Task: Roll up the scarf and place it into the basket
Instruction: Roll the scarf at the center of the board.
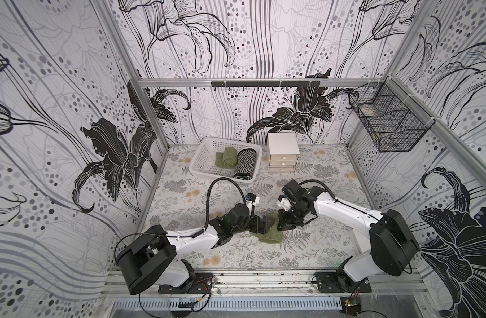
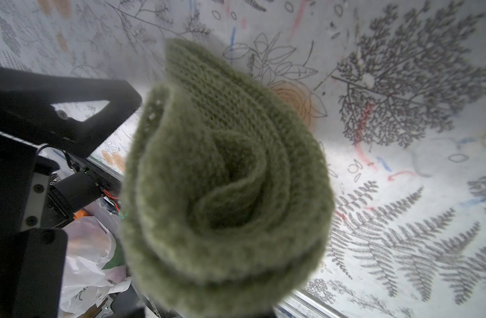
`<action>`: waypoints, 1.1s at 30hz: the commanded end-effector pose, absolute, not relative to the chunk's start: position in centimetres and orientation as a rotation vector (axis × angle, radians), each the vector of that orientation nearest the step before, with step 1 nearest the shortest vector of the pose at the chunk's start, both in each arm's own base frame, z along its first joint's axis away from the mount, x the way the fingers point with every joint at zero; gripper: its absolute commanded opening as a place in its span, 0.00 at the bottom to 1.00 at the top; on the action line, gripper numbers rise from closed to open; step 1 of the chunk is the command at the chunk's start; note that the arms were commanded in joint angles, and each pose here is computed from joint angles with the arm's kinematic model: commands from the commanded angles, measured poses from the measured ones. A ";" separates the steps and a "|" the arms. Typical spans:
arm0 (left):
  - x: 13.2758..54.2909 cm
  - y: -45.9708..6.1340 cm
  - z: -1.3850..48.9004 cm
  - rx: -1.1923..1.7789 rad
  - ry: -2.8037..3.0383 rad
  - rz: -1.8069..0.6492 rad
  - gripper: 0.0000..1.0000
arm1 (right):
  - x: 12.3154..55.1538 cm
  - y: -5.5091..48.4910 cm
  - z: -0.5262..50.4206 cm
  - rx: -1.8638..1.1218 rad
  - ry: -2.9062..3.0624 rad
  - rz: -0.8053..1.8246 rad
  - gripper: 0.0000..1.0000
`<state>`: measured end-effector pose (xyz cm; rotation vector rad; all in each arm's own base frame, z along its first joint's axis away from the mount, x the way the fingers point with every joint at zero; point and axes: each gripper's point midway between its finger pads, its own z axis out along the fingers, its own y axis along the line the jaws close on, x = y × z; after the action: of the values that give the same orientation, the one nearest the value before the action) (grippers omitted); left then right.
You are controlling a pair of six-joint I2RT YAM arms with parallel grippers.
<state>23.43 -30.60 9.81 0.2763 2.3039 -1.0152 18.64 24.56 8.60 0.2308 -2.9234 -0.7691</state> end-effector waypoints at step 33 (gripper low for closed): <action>23.6 -33.6 3.5 0.124 2.433 -1.487 0.00 | 19.1 21.4 9.8 0.149 -3.066 -0.716 0.36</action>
<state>23.53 -33.33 3.00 0.1514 2.5131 -1.2965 19.28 23.16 9.86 0.2101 -3.0226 -0.7720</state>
